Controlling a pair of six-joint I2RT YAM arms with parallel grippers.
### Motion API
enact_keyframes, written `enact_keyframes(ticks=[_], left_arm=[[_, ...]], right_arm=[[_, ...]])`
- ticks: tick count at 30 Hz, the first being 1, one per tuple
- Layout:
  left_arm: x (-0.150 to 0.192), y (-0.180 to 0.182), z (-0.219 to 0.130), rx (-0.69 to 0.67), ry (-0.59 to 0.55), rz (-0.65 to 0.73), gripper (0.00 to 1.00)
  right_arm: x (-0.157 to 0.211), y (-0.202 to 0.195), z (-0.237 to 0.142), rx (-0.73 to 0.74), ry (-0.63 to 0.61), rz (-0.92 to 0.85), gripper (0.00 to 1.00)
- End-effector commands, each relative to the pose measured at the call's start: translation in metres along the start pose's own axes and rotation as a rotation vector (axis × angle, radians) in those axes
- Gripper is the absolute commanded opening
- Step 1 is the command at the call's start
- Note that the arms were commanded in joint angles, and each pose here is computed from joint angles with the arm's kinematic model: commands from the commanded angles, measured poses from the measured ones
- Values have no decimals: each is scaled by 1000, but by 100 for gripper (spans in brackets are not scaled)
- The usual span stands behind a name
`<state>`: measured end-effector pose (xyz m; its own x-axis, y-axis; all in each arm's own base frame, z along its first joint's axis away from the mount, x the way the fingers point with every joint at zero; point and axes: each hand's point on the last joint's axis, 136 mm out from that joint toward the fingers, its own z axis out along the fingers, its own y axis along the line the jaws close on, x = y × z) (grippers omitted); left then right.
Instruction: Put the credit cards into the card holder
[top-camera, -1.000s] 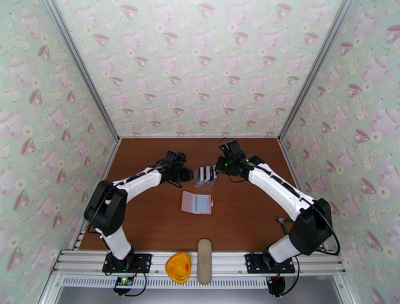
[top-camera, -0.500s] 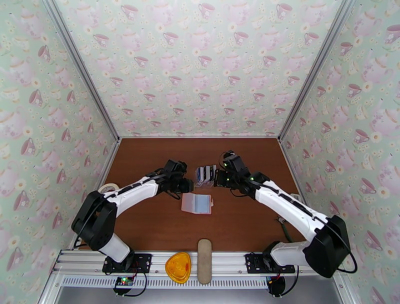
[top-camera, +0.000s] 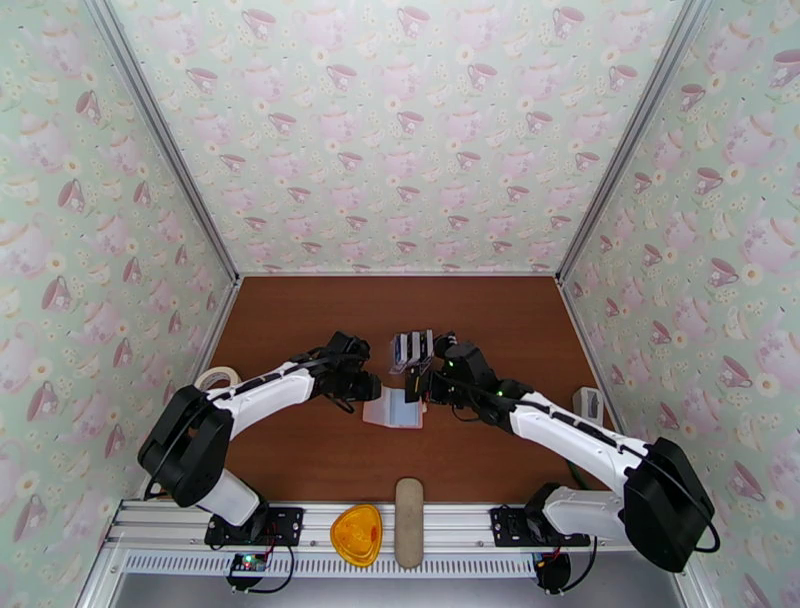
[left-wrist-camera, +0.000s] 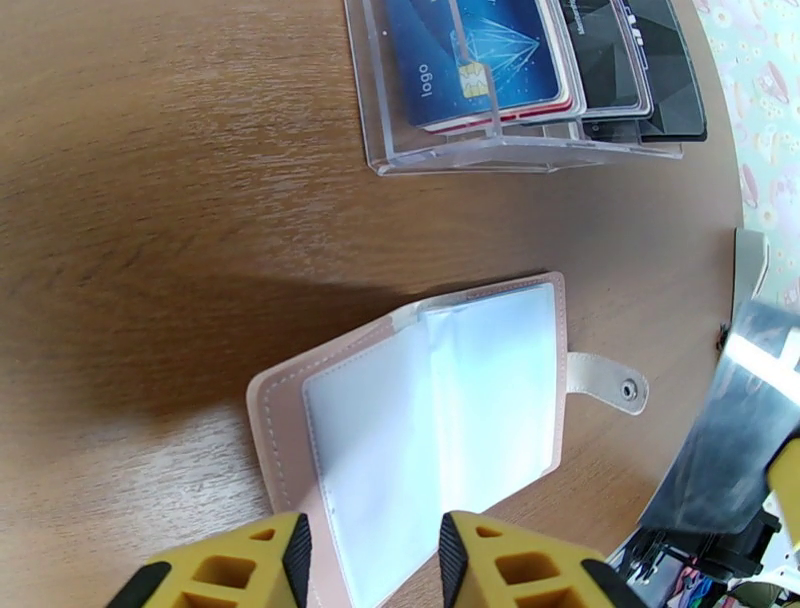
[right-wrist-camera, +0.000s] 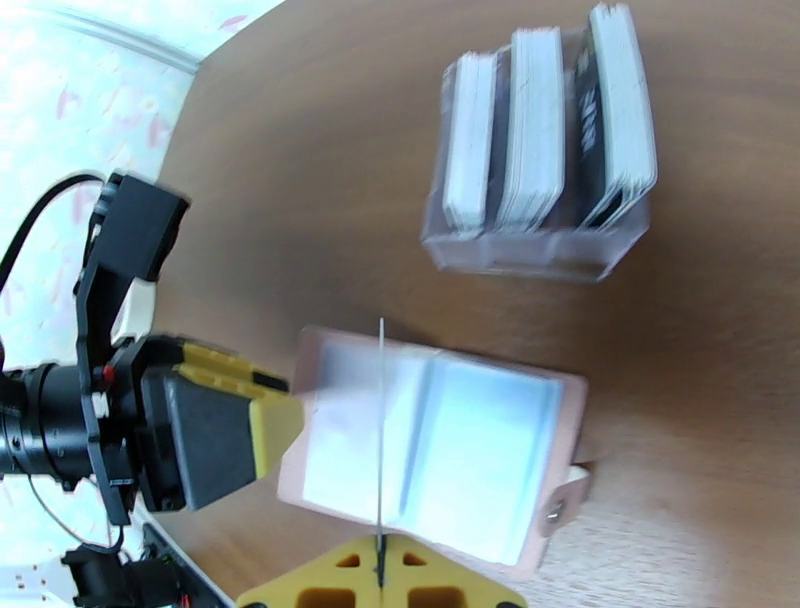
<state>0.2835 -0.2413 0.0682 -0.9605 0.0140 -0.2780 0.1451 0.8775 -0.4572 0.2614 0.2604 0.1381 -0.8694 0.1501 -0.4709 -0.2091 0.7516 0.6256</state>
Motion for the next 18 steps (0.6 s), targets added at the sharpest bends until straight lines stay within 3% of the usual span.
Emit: enact_keyframes(ticks=[1, 18], left_arm=[[8, 7, 3, -25, 15, 24, 41], [26, 26, 23, -63, 75, 18, 40]], right_arm=[[-6, 22, -2, -117, -42, 7, 0], [27, 6, 22, -197, 17, 71, 0]])
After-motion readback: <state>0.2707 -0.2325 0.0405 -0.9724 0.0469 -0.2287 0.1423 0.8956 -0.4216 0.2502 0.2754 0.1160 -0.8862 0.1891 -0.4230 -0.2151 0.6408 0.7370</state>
